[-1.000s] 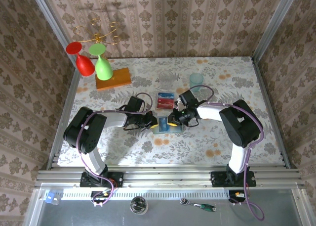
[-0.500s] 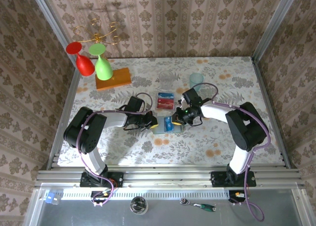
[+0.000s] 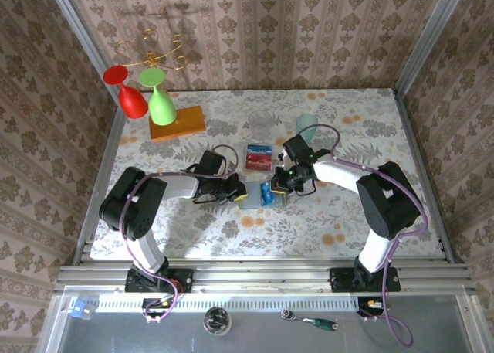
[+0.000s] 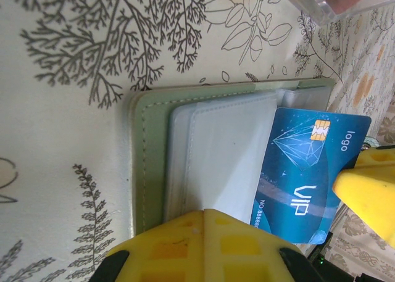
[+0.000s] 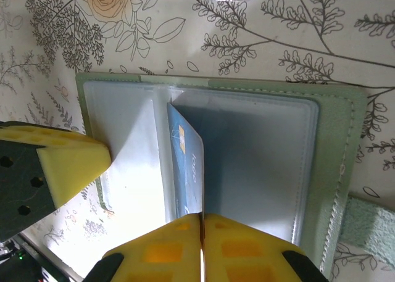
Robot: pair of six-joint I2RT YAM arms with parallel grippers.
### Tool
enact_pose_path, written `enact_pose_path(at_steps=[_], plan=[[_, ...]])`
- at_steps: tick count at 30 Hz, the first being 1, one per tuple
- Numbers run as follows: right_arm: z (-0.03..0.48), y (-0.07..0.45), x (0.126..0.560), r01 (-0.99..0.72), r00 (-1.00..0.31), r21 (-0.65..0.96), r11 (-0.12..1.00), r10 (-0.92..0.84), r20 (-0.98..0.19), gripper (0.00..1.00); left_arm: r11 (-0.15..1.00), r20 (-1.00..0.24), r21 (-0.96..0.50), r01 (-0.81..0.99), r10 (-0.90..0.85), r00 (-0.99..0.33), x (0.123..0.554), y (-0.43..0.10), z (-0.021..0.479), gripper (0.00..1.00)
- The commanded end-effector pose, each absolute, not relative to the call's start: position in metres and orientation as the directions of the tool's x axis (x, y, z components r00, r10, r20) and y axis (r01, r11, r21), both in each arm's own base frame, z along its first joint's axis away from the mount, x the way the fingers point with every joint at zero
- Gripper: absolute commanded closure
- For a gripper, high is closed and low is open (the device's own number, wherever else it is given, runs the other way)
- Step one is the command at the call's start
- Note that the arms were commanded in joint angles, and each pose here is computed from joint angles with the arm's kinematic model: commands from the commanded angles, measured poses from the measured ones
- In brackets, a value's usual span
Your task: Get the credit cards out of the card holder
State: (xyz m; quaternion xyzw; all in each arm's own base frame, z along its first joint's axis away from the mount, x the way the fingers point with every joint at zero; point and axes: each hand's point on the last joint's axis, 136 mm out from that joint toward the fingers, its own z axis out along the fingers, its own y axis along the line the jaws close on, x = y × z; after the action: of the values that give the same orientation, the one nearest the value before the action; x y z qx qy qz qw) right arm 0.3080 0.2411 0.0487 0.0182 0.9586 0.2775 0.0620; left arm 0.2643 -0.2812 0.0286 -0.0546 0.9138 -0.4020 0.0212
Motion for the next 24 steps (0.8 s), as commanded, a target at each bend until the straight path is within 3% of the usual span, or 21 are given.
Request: enact_pose_path(at_steps=[1,24], plan=[[0.056,0.238,0.308,-0.016,-0.99,0.489,0.872,0.055,-0.131,0.9,0.704,0.038,-0.703,-0.106,-0.111,-0.993,0.254,-0.272,0.012,1.0],[0.046,0.257,0.304,-0.015,-0.994,0.468,0.884,0.037,-0.103,0.86,0.687,0.047,-0.719,-0.107,-0.105,-0.993,0.252,-0.275,0.008,1.0]])
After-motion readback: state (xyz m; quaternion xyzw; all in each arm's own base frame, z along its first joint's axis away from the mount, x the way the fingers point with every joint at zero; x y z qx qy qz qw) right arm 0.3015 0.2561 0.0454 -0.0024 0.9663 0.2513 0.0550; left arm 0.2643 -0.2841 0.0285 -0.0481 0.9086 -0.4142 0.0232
